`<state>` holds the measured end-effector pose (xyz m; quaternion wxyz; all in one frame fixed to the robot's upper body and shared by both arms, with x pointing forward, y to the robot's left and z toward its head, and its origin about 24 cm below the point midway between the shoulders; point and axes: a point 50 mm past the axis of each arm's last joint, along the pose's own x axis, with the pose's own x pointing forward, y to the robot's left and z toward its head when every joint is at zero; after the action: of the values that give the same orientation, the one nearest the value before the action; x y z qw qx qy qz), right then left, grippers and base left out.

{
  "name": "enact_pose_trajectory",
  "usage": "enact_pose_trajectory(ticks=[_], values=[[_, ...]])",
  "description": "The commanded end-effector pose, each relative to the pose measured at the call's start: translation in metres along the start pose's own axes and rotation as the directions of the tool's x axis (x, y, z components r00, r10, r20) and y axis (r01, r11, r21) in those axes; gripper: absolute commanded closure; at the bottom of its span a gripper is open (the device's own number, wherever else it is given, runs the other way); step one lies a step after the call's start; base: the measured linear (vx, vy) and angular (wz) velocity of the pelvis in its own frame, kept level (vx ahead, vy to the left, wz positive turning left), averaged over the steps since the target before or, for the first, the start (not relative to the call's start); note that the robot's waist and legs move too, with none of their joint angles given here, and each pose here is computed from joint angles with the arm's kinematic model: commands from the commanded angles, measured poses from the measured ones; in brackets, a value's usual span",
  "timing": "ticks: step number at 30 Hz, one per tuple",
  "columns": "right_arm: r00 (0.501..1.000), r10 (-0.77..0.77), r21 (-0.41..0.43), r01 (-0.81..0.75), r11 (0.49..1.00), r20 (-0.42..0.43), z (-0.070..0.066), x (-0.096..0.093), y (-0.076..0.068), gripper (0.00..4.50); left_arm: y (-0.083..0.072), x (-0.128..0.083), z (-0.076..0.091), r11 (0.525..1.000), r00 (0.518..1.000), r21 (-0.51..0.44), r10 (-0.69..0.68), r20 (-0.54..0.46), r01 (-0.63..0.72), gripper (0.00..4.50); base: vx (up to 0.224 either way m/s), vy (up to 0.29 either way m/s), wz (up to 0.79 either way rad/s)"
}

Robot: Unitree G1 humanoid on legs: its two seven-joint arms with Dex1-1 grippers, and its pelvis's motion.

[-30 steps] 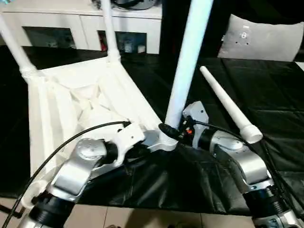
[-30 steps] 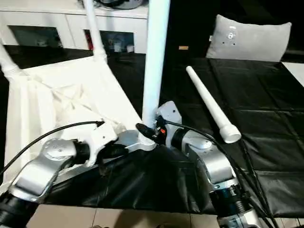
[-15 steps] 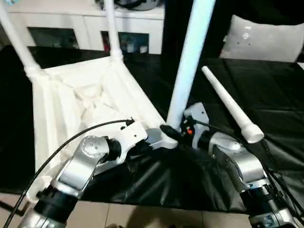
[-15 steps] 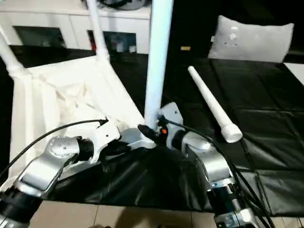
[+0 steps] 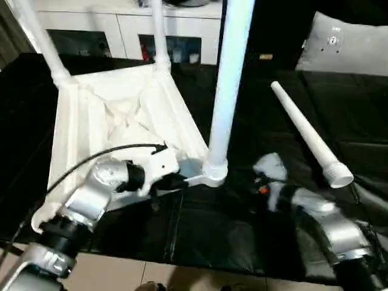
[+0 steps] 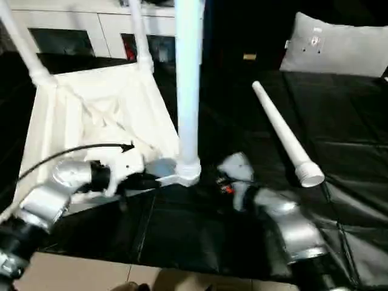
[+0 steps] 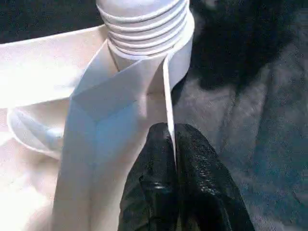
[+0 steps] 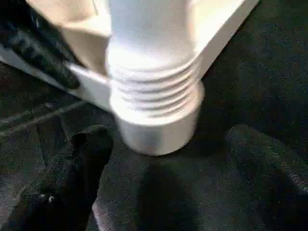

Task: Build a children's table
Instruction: Insert table leg to table base, then rotate leg to tighten

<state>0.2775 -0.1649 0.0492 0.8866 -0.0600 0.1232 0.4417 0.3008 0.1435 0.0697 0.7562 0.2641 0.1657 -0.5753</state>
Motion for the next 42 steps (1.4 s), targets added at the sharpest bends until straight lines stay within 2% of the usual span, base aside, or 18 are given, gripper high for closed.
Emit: enact_pose_trajectory(ticks=[1,6,11,15,22,26,31,38,42], values=[[0.998,0.042,-0.015,-0.041,0.999,0.055,0.012,-0.005,-0.001,0.09,-0.003,0.003,0.008,0.991,0.995,0.088,-0.096,-0.009,0.097,4.5,0.0,0.0,0.0],[0.987,0.14,-0.039,-0.137,0.99,0.079,0.024,-0.005,0.001,0.09,-0.007,0.004,0.007,0.966,0.977,0.15,-0.206,-0.048,0.211,4.5,0.0,0.0,0.0],[0.978,0.208,-0.092,-0.206,0.974,0.017,0.021,0.004,0.009,0.09,-0.009,0.005,0.008,0.946,0.964,0.187,-0.259,-0.06,0.266,4.5,0.0,0.0,0.0],[0.973,0.229,-0.119,-0.231,0.966,-0.031,0.019,0.01,0.009,0.09,-0.01,0.006,0.009,0.933,0.956,0.208,-0.286,-0.065,0.293,4.5,0.0,0.0,0.0],[0.963,0.266,-0.119,-0.269,0.956,-0.038,0.021,0.017,0.009,0.09,-0.01,0.009,0.012,0.923,0.951,0.228,-0.302,-0.062,0.308,4.5,0.0,0.0,0.0],[0.952,0.305,-0.073,-0.306,0.949,-0.026,0.021,0.019,0.011,0.46,-0.009,0.009,0.013,0.92,0.949,0.235,-0.307,-0.065,0.314,4.5,0.0,0.0,0.0],[0.942,0.334,-0.052,-0.336,0.941,-0.037,0.019,0.02,0.012,0.74,-0.009,0.009,0.012,0.917,0.948,0.239,-0.312,-0.069,0.319,4.5,0.0,0.0,0.0],[0.934,0.356,-0.021,-0.357,0.934,-0.037,0.018,0.02,0.012,1.45,-0.008,0.008,0.012,0.916,0.947,0.238,-0.315,-0.072,0.322,4.5,0.0,0.0,0.0],[0.929,0.369,-0.005,-0.37,0.929,-0.038,0.017,0.019,0.014,1.64,-0.008,0.008,0.012,0.917,0.947,0.235,-0.315,-0.068,0.322,4.5,0.0,0.0,0.0]])
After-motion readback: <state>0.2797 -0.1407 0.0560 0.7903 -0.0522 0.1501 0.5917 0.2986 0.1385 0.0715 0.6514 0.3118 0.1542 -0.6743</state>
